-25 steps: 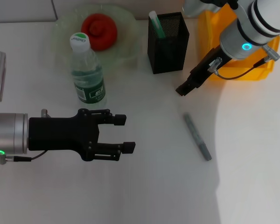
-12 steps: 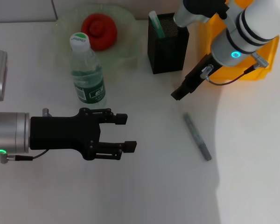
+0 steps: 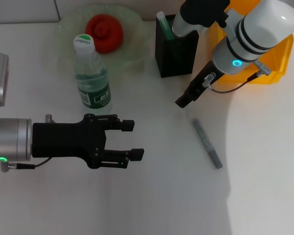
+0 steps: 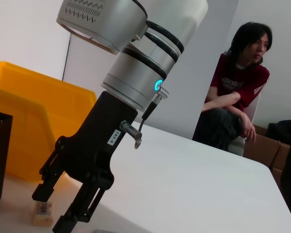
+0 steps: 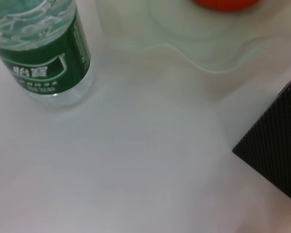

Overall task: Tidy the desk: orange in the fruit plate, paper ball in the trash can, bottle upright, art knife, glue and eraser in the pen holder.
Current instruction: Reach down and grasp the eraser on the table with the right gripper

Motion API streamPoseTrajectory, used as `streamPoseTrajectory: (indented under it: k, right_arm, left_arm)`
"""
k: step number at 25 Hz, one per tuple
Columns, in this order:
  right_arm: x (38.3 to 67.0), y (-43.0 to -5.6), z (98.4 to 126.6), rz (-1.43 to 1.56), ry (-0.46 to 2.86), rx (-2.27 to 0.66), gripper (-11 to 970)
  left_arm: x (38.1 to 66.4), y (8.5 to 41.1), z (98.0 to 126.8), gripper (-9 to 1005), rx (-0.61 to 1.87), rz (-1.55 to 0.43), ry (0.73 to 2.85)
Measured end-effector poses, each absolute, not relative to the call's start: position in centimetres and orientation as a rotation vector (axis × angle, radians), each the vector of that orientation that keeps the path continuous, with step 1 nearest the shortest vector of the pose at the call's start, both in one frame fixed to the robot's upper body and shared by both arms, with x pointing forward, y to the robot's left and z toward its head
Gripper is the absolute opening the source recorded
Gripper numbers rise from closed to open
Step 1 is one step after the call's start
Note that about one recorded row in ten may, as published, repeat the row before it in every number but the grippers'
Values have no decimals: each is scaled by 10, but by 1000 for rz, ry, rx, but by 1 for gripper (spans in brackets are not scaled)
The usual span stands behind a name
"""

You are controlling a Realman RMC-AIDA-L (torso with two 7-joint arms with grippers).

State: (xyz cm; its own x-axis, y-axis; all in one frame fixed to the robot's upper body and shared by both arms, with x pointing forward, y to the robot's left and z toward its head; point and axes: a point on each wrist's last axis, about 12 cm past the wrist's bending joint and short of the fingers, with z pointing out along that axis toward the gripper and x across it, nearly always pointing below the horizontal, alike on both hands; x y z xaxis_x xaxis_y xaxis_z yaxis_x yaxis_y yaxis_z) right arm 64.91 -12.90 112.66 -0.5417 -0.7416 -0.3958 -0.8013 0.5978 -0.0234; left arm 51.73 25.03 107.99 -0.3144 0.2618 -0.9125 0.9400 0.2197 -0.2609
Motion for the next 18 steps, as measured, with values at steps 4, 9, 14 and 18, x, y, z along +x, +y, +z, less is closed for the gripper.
streamPoseTrajectory:
  k: [4,9,14,18]
  right_arm:
    - [648,-127,1125,203,2475,-1248,713]
    - [647,-123,1123,147,2474,-1254,707]
    - [648,-122,1124,145,2485,-1222,701]
    - [649,-120,1125,142,2488,-1204,696]
  left_arm:
    - [517,250,1080,783,1129,-1125,1732]
    - [517,250,1080,783,1132,-1120,1725]
    - [517,249,1080,783,1135,-1122,1725]
    - [516,250,1079,783,1132,-1123,1727]
